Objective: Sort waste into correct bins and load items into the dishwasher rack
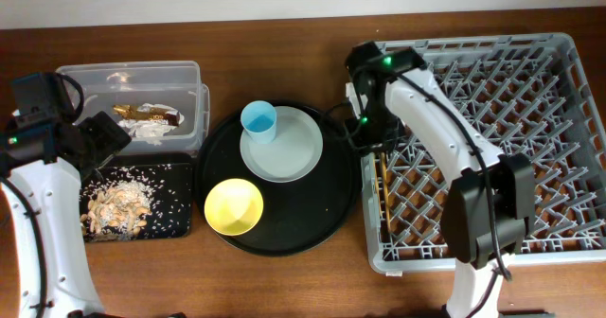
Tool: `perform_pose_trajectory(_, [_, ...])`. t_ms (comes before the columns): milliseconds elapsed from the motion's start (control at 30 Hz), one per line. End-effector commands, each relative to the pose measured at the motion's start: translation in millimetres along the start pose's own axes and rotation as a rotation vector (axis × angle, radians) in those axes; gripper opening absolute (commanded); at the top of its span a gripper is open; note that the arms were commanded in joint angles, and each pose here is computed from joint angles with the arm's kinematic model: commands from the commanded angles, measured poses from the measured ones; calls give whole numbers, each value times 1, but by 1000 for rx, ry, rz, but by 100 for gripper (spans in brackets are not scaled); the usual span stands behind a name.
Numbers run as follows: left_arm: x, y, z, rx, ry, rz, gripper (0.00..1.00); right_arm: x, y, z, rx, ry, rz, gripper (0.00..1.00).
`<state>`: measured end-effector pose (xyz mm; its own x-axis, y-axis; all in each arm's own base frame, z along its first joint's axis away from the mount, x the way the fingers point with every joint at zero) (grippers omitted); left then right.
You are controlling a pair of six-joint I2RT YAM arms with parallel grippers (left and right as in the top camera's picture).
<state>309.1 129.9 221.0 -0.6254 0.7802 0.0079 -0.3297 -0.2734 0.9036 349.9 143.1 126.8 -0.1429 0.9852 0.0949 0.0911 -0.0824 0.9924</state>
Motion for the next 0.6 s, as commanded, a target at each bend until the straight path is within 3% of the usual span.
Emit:
perform_pose_trajectory(0, [2, 3, 3, -10, 7, 1, 99, 3, 65, 20, -153, 5, 41, 39])
perform_pose_trajectory(33, [2, 3, 3, -10, 7, 1, 99, 10, 81, 23, -188, 18, 82, 47])
perform_pose_trajectory(67, [2, 3, 3, -9, 6, 1, 99, 38, 97, 24, -209, 52, 253, 94])
perform_pose_trajectory(100, [2, 3, 3, -9, 6, 1, 99, 46, 99, 25, -212, 63, 311, 98])
perform_pose_trajectory(167, [2, 3, 3, -9, 6, 1, 99, 66, 105, 32, -247, 105, 395, 98])
perform_pose_trajectory(200, [2, 3, 3, -10, 7, 1, 99, 79, 106, 35, -274, 141, 403, 81])
perform_pose_trajectory(233, [2, 3, 3, -10, 7, 1, 99, 95, 107, 38, -307, 187, 413, 46])
perform_pose_trajectory(267, [2, 3, 3, -9, 6, 1, 99, 108, 109, 39, -329, 220, 421, 36])
perform_pose_trajectory(433, [2, 3, 3, -9, 6, 1, 99, 217, 84, 47, -555, 465, 229, 36])
perform_pose_trajectory(567, [2, 3, 3, -9, 6, 1, 99, 243, 15, 68, -549, 493, 95, 36])
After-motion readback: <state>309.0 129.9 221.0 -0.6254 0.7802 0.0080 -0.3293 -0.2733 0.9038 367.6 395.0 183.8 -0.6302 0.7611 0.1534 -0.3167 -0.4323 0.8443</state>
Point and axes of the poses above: each gripper's point midway between its finger pads, its own y axis back along the fingers, its own x axis along the line the jaws close on, z = x × y, the point moved 2 cm from there along y, back along the fingers, and after that the axes turned 7 degrees about -y, right-handed, at the moved point
